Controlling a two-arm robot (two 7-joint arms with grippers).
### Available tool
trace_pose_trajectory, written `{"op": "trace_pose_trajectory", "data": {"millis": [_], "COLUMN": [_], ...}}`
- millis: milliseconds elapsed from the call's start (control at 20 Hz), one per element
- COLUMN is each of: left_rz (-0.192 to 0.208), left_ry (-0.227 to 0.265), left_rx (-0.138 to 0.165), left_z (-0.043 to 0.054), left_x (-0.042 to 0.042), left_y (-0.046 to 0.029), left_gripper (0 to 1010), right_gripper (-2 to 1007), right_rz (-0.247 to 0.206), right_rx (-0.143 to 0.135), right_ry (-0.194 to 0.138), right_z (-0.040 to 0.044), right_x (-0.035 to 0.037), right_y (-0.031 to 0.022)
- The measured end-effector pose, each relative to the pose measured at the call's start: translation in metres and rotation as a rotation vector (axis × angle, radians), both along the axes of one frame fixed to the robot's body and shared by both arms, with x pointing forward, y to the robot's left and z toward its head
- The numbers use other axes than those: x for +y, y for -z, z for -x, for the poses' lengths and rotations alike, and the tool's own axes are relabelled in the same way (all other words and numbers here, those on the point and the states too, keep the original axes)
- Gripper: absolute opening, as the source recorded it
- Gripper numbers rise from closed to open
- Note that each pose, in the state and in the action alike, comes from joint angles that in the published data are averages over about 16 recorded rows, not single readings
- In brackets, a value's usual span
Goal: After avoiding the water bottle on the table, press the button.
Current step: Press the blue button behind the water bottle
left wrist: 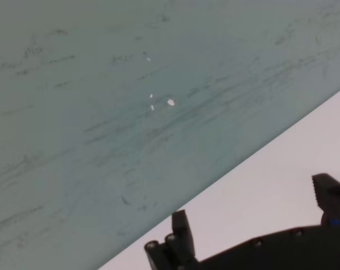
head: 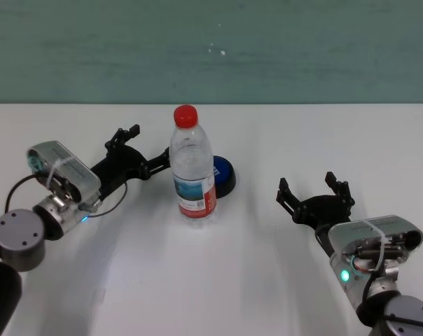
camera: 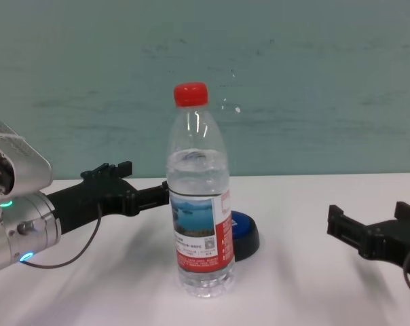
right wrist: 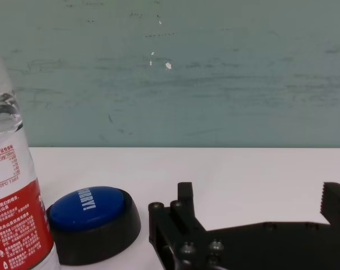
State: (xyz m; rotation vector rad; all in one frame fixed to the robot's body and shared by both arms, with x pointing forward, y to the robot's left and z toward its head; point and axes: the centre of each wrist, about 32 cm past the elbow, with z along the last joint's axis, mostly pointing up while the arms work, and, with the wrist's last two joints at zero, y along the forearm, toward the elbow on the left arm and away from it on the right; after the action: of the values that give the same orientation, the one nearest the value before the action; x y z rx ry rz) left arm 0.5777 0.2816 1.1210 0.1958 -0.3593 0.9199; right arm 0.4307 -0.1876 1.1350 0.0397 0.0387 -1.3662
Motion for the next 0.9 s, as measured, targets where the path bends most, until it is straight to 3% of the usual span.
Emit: {"op": "trace_pose_trajectory", "data": {"millis": [450,900], "left_rz": [-0.021,-0.043], "left_ry": [-0.054,-0.158], "left_rx": [-0.020,-0.059], "left_z": [0.0095,0.0392], "left_x": [0.0014,0.0080], "left_y": [-0.0021,-0.0109], "left_gripper": [1000,1000], "right_gripper": [1004,1004], "right_rz": [0.000,0.000], "right_rx": [0.000,0.000], "right_ry": [0.000,0.000], "right_z": [0.0000,0.0000], "right_x": [0.0000,0.0000], "right_y": [0.0000,0.0000]}}
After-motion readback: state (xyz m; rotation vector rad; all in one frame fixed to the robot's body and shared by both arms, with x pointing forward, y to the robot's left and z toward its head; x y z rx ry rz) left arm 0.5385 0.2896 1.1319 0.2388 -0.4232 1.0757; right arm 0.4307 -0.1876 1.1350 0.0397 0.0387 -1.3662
